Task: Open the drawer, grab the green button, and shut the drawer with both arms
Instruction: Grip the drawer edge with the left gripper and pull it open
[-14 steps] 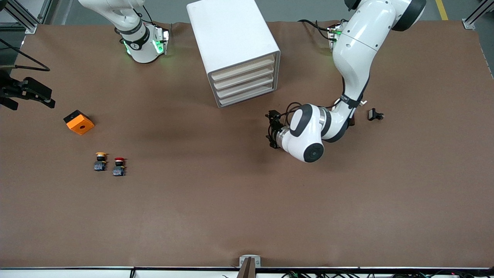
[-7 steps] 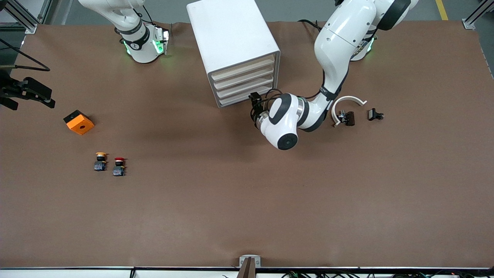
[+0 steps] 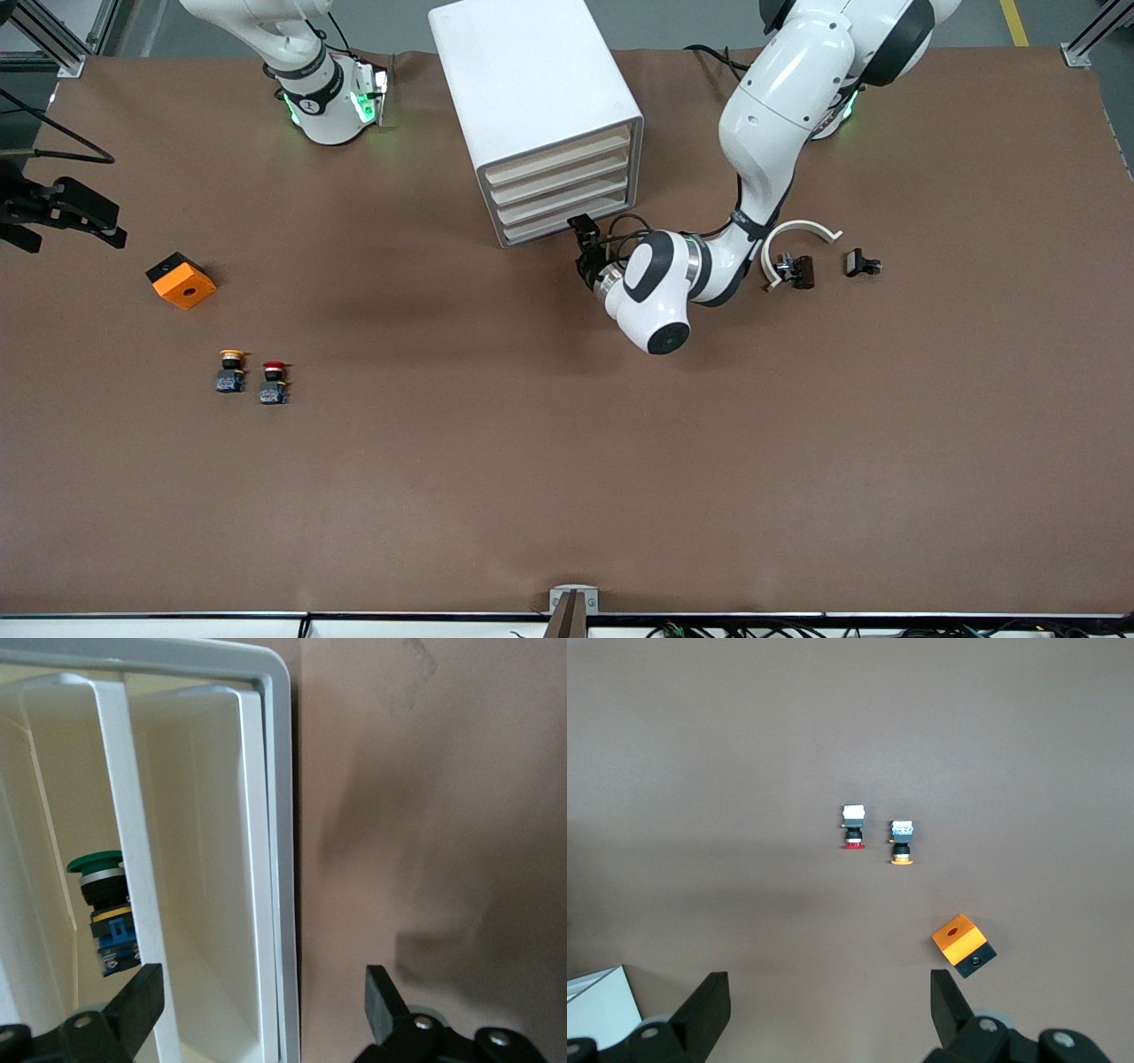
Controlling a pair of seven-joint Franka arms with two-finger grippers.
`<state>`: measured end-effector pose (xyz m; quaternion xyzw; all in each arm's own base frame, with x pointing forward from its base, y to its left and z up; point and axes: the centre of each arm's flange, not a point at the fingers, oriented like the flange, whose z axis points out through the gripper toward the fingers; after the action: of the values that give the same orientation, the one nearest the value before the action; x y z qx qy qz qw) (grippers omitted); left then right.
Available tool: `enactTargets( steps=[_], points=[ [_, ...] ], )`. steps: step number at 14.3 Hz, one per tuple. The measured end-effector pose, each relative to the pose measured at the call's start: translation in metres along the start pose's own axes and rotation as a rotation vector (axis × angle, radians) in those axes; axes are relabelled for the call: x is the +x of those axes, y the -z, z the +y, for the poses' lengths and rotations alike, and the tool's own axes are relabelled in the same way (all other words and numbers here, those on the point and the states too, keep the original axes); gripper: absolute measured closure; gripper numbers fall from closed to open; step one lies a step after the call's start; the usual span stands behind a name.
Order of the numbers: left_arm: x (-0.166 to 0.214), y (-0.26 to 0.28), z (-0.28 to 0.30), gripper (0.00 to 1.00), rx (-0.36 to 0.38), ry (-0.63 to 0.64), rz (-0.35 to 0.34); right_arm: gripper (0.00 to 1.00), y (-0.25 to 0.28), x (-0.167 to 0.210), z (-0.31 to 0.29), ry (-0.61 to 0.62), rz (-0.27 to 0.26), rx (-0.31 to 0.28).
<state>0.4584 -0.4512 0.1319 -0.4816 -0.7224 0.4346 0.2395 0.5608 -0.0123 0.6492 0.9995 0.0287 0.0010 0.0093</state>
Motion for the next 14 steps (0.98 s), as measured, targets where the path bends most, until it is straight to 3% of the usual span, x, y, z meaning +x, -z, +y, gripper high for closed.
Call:
enactTargets(
  steps=[6,8,10,14],
  points=[
    [-0.007,0.009,-0.013,0.03,0.111,-0.024,0.020,0.00,0.000,0.000,0.000,0.000,0.000,0.000],
    [-0.008,0.006,-0.011,0.09,0.132,-0.019,0.006,0.00,0.000,0.000,0.000,0.000,0.000,0.000],
    [-0.011,0.000,-0.010,0.25,0.149,-0.016,-0.006,0.00,0.000,0.000,0.000,0.000,0.000,0.000],
    [-0.018,-0.009,-0.017,0.25,0.169,-0.025,-0.009,0.00,0.000,0.000,0.000,0.000,0.000,0.000]
  ],
)
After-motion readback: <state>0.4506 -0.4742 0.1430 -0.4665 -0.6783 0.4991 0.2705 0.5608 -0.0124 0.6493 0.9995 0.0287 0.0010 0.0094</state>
